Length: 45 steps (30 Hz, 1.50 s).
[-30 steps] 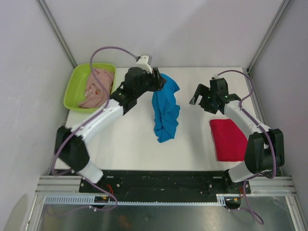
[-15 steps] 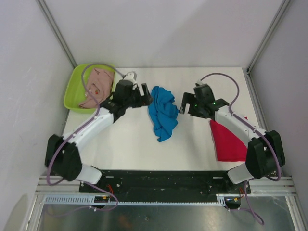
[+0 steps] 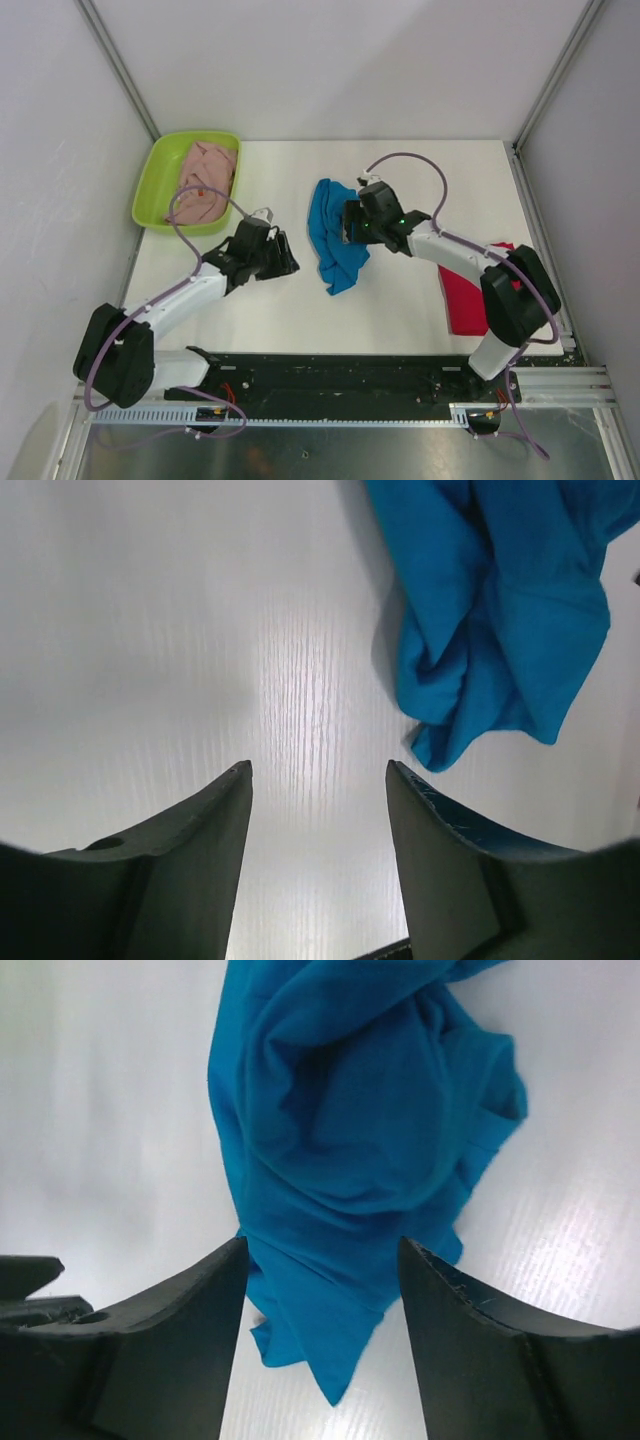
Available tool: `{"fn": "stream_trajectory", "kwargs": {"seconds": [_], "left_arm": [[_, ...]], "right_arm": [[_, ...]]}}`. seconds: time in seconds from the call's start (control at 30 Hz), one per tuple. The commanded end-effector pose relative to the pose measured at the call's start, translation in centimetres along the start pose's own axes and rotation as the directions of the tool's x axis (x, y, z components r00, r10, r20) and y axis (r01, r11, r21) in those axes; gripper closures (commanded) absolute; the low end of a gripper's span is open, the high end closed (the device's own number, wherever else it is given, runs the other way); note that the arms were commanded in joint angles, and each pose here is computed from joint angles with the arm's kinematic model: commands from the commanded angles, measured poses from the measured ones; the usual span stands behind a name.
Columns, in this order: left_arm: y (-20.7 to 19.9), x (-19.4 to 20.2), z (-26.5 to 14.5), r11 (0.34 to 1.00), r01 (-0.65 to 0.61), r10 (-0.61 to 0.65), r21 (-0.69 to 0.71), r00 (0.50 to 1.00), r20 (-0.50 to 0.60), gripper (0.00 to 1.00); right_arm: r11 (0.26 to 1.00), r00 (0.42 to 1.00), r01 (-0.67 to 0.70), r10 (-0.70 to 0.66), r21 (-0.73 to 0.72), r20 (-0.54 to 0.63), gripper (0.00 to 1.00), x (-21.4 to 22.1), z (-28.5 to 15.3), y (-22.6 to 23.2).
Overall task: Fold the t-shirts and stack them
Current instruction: Move the tshirt to the center of the board, then flatten out the tshirt
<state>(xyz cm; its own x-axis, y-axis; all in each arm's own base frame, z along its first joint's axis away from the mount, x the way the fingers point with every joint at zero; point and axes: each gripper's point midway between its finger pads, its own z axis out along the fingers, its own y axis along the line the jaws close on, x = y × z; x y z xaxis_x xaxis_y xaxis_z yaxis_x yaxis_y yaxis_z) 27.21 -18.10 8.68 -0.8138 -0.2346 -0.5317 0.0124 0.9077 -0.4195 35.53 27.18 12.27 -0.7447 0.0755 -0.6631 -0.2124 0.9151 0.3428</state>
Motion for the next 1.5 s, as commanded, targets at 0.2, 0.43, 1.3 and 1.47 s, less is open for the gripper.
{"fn": "stream_trajectory", "kwargs": {"seconds": [0.2,0.43,1.3,1.47], "left_arm": [[-2.1,2.3,-0.5,0.996,0.012,-0.008,0.086,0.999,-0.047,0.46],[-4.8,4.1,0.0,0.990,-0.033,0.047,0.140,0.994,-0.101,0.49],[-7.7,1.8,8.5,0.993,0.097,-0.092,0.066,0.992,-0.083,0.61],[-6.1,1.6,9.1,0.995,0.098,-0.099,-0.019,0.994,-0.056,0.81]], "right_arm": [[0.979,0.977,0.174,-0.185,0.102,0.107,0.38,-2.4,2.2,3.1],[0.968,0.970,0.199,-0.217,0.156,0.109,0.38,-2.9,3.5,2.7],[0.957,0.992,0.096,-0.113,0.273,0.048,1.00,-5.1,2.7,-3.9],[0.959,0.995,0.038,-0.062,0.279,0.077,1.00,-6.7,2.0,-5.8]]}}
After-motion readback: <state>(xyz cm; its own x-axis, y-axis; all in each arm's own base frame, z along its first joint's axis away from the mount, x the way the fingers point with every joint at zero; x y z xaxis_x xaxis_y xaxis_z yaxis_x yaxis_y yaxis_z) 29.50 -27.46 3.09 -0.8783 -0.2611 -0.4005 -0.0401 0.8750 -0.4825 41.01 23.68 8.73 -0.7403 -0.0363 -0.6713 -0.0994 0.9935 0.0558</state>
